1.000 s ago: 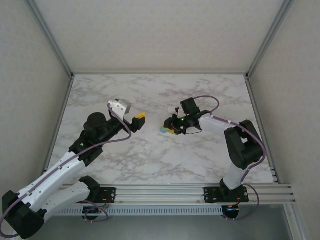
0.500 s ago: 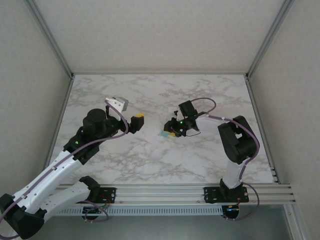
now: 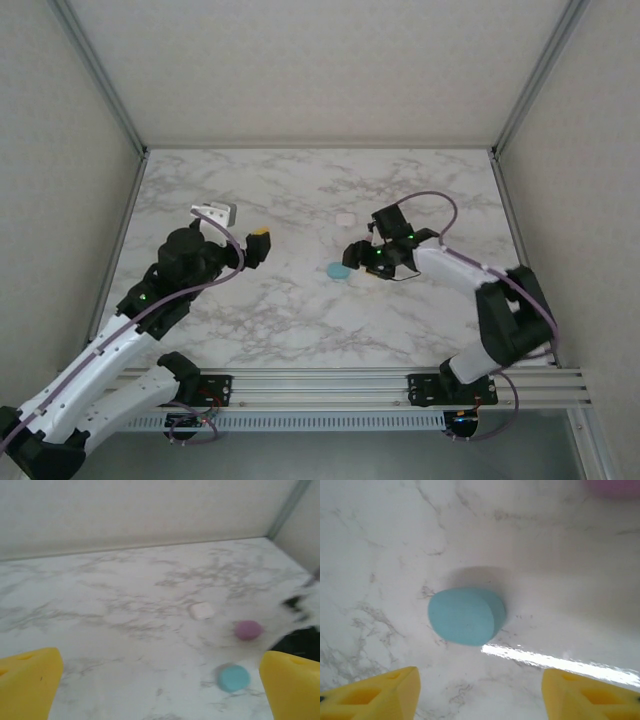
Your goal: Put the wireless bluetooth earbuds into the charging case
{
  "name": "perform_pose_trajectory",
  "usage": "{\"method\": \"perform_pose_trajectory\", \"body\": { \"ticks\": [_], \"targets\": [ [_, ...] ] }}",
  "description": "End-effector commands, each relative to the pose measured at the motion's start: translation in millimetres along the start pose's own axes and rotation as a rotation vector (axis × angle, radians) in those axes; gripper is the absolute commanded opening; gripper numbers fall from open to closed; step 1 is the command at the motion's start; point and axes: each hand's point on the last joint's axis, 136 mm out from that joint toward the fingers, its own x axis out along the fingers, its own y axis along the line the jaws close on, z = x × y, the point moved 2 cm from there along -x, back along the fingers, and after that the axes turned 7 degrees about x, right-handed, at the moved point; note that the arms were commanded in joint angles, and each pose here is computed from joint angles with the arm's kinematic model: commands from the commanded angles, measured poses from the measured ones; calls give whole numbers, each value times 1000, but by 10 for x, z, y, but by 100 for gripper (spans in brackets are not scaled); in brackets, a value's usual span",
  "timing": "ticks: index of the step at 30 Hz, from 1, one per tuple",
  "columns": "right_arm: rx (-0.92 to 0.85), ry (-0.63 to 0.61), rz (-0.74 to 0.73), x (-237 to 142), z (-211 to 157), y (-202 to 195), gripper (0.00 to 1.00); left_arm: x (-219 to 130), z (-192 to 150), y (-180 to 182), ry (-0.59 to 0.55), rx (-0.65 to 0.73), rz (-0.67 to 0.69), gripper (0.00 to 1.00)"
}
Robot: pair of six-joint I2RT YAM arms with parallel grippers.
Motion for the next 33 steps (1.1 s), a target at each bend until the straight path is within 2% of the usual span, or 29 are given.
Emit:
{"method": "perform_pose_trajectory", "body": {
  "ticks": [1,3,6,7,9,13,16,20,22,24,25,28,31,32,33],
  "targets": [
    [-36,-228,-187,-533,205,-235,70,56,-188,476,21,-22,242,100],
    [-55,-425,-323,-924,430,-386,75,82,-311,801,36,-68,374,100],
    [-76,-739,-607,-1468,732,-755,96,170,-544,1232,82,-70,526,100],
    [-124,-823,-678,-1524,838,-855,99,211,-633,1347,105,-55,569,100],
    [-198,-896,-756,-1477,1014,-1041,99,336,-838,1559,159,-18,642,100],
    [-206,-781,-737,-1001,1236,-1480,99,573,-1183,1810,191,-29,686,100],
    [-264,-782,-651,-709,1289,-1568,99,757,-1365,1882,191,-34,657,100],
    [-418,-849,-458,-621,1371,-1388,99,941,-1375,1870,147,-40,557,100],
    [-398,-824,-354,-606,1407,-1406,98,998,-1420,1847,126,-65,511,100],
    [-424,-834,-225,-572,1378,-1350,98,1059,-1337,1693,66,-56,397,100],
    [-448,-859,-190,-542,1346,-1337,98,1085,-1342,1597,76,-32,332,100],
    [-438,-909,-197,-470,1217,-1473,99,1155,-1466,1522,55,-8,278,100],
    [-379,-883,-258,-465,1263,-1572,99,1185,-1588,1679,58,-48,363,100],
    [-338,-896,-292,-504,1328,-1621,99,1141,-1599,1835,54,-98,456,100],
    [-336,-906,-302,-511,1320,-1631,99,1118,-1619,1881,80,-111,480,100]
  ]
}}
